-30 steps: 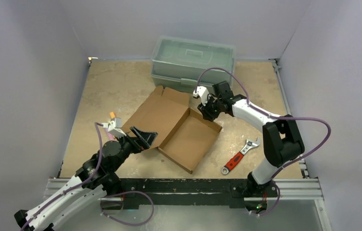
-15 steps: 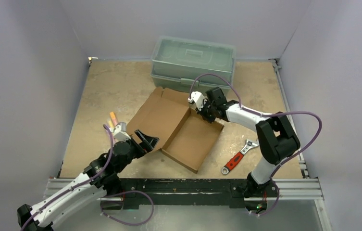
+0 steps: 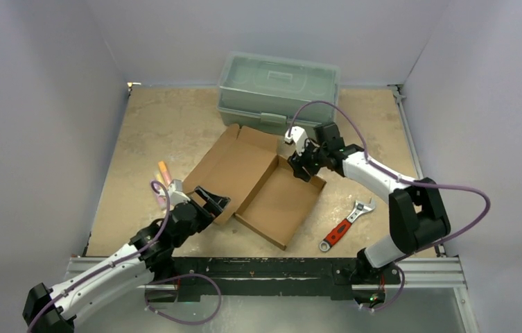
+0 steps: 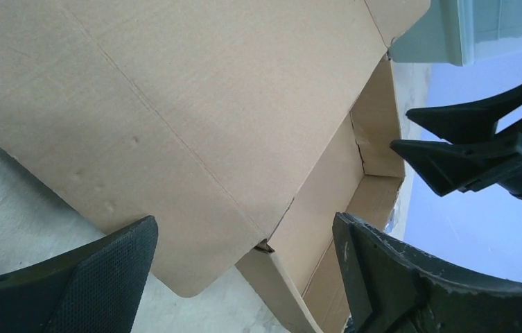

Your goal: Fold the paper box

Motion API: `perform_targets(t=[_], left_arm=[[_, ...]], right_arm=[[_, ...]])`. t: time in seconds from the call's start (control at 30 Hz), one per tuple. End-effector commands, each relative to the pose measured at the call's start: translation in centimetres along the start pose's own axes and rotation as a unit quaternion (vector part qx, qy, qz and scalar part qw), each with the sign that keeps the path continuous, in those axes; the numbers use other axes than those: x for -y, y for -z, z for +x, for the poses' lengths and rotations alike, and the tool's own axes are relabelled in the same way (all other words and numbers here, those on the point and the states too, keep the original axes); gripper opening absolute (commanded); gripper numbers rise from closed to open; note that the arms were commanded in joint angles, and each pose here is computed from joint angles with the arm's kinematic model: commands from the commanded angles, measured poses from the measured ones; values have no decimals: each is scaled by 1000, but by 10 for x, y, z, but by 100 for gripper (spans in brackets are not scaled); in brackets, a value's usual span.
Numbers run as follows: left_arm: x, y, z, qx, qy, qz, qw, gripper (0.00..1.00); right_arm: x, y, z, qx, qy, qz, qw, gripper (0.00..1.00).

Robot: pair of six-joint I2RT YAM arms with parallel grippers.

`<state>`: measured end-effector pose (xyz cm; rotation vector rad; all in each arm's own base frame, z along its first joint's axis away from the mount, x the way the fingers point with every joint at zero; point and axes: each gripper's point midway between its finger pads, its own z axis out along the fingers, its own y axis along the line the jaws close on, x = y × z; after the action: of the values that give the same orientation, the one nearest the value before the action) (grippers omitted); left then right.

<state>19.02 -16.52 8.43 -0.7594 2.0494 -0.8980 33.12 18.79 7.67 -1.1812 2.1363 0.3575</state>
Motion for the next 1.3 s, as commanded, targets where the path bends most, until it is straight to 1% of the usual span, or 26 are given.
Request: perform_targets(t=[0.0, 0.1, 0.17, 0.23, 0.3, 0.4, 0.5, 0.6, 0.67, 0.73, 0.83, 0.9, 0.97, 1.07, 1.13, 1.17, 1.23, 1.27], left_arm=[[14, 20, -17, 9, -11, -18, 1000, 96], [14, 42, -37, 29, -37, -42, 998, 98], [10, 52, -42, 32, -43, -52, 997, 98], [4, 54, -35, 15, -43, -48, 998, 98], [-9, 49, -14, -25, -43, -43, 998, 96], [-17, 42, 5, -55, -35, -27, 998, 94], [-19, 37, 6, -48, -33, -12, 998, 92], [-18, 33, -1, -23, -29, -5, 999, 92], [-13, 29, -6, -5, -16, 6, 1000, 92], [-5, 22, -8, 8, 1, 24, 1000, 90], [1, 11, -8, 19, 27, 44, 998, 85], [-1, 4, -7, 25, 35, 36, 998, 81], [-8, 0, -9, 33, 39, 10, 999, 78], [-23, -6, -15, 59, 47, -24, 997, 69], [-28, -9, -21, 81, 54, -29, 995, 55], [-30, -9, -25, 92, 56, -29, 994, 44], [-31, -10, -31, 111, 57, -23, 992, 12], [-31, -9, -34, 120, 52, -22, 991, 3]], right_arm=[[-9, 20, -11, 40, 0, -42, 998, 64], [-10, 21, -9, 40, 2, -52, 998, 65], [-13, 22, -9, 40, 8, -62, 997, 65], [-17, 25, -10, 43, 16, -75, 996, 65], [-22, 30, -11, 49, 28, -93, 994, 65], [-27, 45, -15, 63, 43, -118, 990, 65], [-25, 65, -22, 94, 46, -123, 987, 65], [-28, 80, -26, 112, 57, -121, 985, 67], [-34, 86, -23, 116, 63, -125, 983, 71], [-41, 90, -20, 118, 73, -135, 981, 77], [-48, 99, -16, 129, 79, -154, 976, 84], [-49, 105, -15, 147, 74, -164, 973, 90], [-47, 109, -14, 158, 69, -164, 971, 93], [-46, 109, -11, 159, 65, -164, 971, 94], [-45, 108, -10, 157, 65, -163, 972, 94], [-44, 107, -9, 156, 64, -163, 972, 94], [-44, 106, -8, 154, 65, -162, 972, 94], [-44, 105, -7, 153, 64, -162, 973, 94]])
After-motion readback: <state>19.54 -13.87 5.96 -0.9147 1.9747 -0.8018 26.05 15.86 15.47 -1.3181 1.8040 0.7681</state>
